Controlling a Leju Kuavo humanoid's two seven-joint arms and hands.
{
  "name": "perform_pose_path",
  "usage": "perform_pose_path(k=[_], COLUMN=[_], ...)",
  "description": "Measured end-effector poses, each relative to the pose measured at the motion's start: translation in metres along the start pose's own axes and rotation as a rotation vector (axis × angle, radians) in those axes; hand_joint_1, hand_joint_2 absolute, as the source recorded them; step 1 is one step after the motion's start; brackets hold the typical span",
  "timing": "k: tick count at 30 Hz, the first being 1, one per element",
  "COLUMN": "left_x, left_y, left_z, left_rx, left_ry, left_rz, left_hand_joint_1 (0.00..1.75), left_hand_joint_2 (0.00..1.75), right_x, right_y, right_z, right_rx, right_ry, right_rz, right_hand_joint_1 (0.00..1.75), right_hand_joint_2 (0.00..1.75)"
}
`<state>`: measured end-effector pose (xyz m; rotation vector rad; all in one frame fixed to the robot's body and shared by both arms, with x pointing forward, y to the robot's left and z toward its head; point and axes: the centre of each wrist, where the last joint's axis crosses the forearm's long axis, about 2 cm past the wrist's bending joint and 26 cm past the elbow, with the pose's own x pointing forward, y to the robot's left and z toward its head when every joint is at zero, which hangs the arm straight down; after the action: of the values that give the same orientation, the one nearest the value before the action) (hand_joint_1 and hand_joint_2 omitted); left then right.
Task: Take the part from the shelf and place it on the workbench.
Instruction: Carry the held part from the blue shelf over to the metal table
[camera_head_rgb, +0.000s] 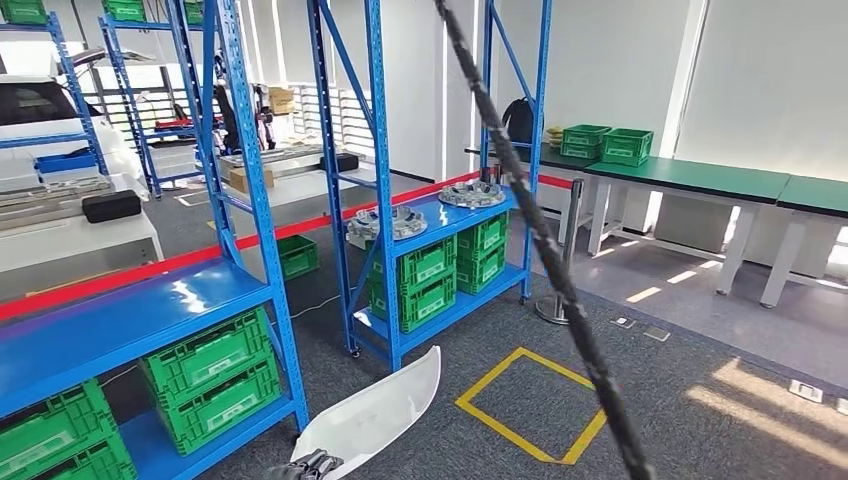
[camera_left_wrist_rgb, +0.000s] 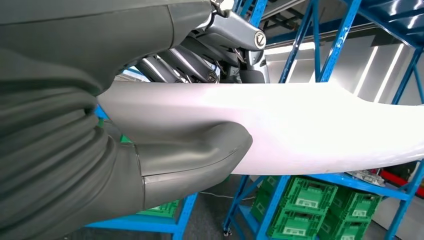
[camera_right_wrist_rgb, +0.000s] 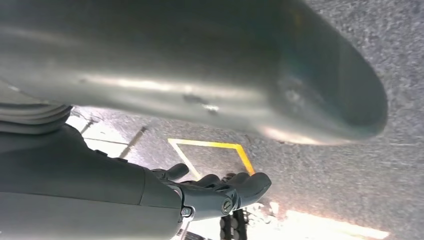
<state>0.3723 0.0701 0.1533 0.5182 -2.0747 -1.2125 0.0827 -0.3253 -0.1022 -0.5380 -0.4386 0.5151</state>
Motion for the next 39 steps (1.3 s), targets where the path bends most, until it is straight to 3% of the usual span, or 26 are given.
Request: perform_pose_path(k=[39], left_x=[0.0009], left_y=[0.0], left_z=[-0.0015], left_rx=[0.0], left_ry=[0.001], left_rz=[0.0], left_hand_joint_1=[1.75], left_hand_joint_2=[1.75], right_x=[0.0002], right_y=[0.0019], right_z=[0.0009], right_rx=[0.009], right_ry=[-0.005], right_rz=[0.001], right_hand_joint_1=[0.0], right_hand_joint_2=[0.0])
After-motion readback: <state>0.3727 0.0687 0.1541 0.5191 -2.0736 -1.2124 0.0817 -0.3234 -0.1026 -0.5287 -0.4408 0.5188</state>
